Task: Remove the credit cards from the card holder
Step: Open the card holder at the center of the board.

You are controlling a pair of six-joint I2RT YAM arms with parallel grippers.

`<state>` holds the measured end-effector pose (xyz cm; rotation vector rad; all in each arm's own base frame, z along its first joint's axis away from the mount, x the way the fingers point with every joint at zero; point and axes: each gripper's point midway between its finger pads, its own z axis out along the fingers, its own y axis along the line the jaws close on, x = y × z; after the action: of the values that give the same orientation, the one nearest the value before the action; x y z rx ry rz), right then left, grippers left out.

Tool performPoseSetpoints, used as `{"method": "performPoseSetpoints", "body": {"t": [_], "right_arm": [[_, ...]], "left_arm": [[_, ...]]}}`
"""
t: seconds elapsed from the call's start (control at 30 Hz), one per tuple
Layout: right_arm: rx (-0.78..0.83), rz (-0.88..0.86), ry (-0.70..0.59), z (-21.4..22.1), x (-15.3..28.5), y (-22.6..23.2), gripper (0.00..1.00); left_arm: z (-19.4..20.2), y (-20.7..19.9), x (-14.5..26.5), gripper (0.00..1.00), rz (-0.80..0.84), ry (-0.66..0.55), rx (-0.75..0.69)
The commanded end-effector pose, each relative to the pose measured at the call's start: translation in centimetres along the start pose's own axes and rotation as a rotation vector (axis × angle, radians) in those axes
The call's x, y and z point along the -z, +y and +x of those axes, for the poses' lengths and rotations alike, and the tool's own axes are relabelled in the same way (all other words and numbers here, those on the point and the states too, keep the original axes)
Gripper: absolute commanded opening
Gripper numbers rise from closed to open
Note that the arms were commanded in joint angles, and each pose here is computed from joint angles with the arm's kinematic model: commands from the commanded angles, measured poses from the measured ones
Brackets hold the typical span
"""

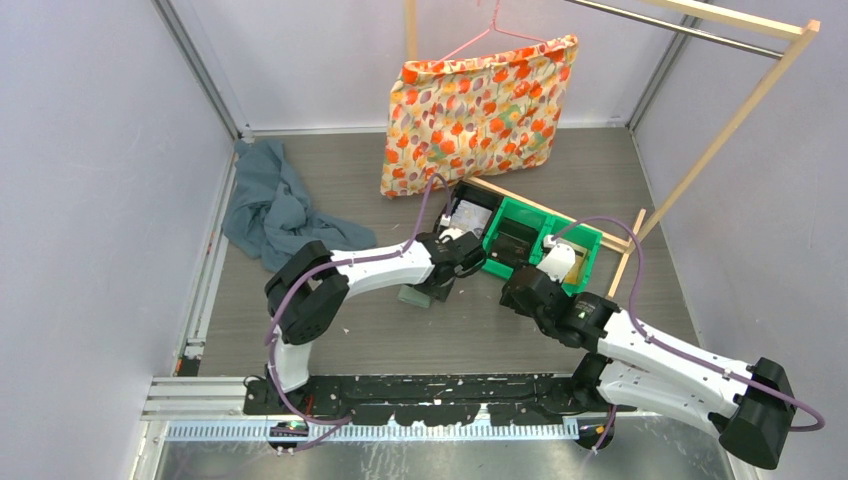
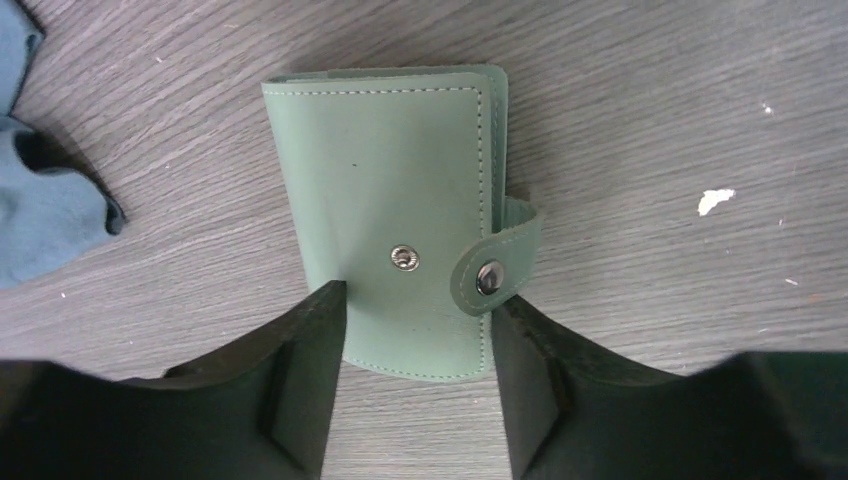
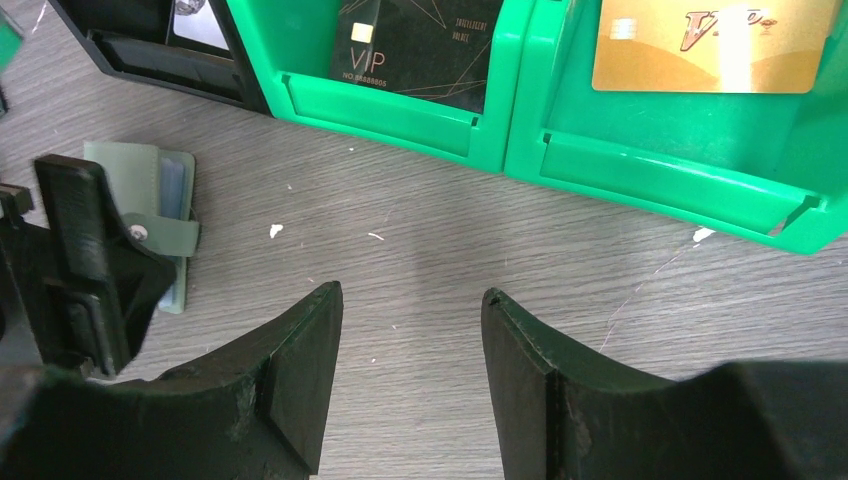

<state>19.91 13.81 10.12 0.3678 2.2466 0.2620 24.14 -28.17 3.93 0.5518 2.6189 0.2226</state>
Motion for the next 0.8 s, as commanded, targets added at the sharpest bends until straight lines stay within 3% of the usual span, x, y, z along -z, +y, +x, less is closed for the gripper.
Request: {"method": "performPoseSetpoints", "body": {"t": [0.0,0.4,0.77], "right_arm": [[-0.042,0.009,-0.047,-0.7,-0.3,-0.1,0.58],[-0.060,-0.006,-0.064,-0.9,-0.6,0.3,0.58],[-0.113,-0.107,-0.110,-2.2,-0.3,2.4,0.57]], "left_arm": [[-1.9,0.3,0.9,0.51,-0.022,-0.065,0.031],[-2.7,1.5,3.2,0.01,-0.026,-0.082,0.056],[-2.8,5.2,8.1,0.00,0.190,-0.124,0.258]]}}
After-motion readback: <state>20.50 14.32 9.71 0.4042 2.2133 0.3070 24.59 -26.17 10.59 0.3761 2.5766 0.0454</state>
